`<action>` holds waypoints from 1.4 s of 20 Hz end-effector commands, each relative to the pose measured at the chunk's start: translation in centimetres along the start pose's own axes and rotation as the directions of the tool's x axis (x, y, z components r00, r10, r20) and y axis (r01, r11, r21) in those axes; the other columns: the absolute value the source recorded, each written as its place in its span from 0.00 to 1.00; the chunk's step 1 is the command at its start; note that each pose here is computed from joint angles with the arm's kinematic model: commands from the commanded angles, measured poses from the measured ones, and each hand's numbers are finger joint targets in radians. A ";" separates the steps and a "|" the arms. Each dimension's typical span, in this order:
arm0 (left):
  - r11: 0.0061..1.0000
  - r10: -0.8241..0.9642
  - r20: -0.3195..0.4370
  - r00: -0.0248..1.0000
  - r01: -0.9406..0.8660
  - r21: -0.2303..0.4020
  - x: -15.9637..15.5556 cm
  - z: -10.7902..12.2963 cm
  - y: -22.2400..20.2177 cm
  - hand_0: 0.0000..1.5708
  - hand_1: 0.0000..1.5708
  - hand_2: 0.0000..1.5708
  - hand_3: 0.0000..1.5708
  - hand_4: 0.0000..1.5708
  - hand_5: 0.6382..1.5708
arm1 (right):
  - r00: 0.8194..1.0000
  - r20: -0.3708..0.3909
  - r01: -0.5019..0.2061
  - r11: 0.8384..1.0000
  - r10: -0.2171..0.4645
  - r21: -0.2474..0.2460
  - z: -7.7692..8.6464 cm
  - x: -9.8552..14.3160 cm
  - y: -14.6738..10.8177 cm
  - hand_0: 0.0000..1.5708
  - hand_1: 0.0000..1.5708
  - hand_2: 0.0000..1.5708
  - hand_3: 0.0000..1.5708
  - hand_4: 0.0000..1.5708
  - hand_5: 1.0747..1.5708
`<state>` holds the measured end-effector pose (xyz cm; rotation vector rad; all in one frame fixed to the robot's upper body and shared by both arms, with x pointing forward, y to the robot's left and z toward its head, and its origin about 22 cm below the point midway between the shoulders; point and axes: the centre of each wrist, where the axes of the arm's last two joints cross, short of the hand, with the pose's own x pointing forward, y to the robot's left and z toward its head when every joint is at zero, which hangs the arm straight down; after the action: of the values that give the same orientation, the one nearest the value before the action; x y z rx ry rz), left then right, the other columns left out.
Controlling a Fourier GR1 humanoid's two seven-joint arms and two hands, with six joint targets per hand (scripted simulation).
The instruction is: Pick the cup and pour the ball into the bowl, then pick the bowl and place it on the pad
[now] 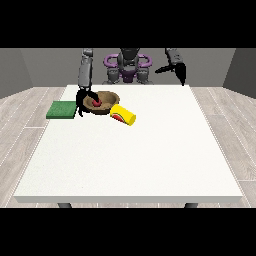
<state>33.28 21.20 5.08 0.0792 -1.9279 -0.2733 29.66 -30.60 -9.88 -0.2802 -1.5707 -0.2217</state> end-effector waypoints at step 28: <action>0.989 0.050 -0.152 0.987 -0.028 0.144 -5.0 3.4 7.2 0.00 0.00 0.00 0.00 0.74 0.88 | 0.891 -0.281 -0.389 0.918 0.356 -0.070 -8.7 14.7 -9.3 1.00 1.00 1.00 0.14 0.56 1.00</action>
<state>31.67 29.22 -0.23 0.1681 -1.7384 -0.1036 34.43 -39.47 2.81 -0.5997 -1.1433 -0.0071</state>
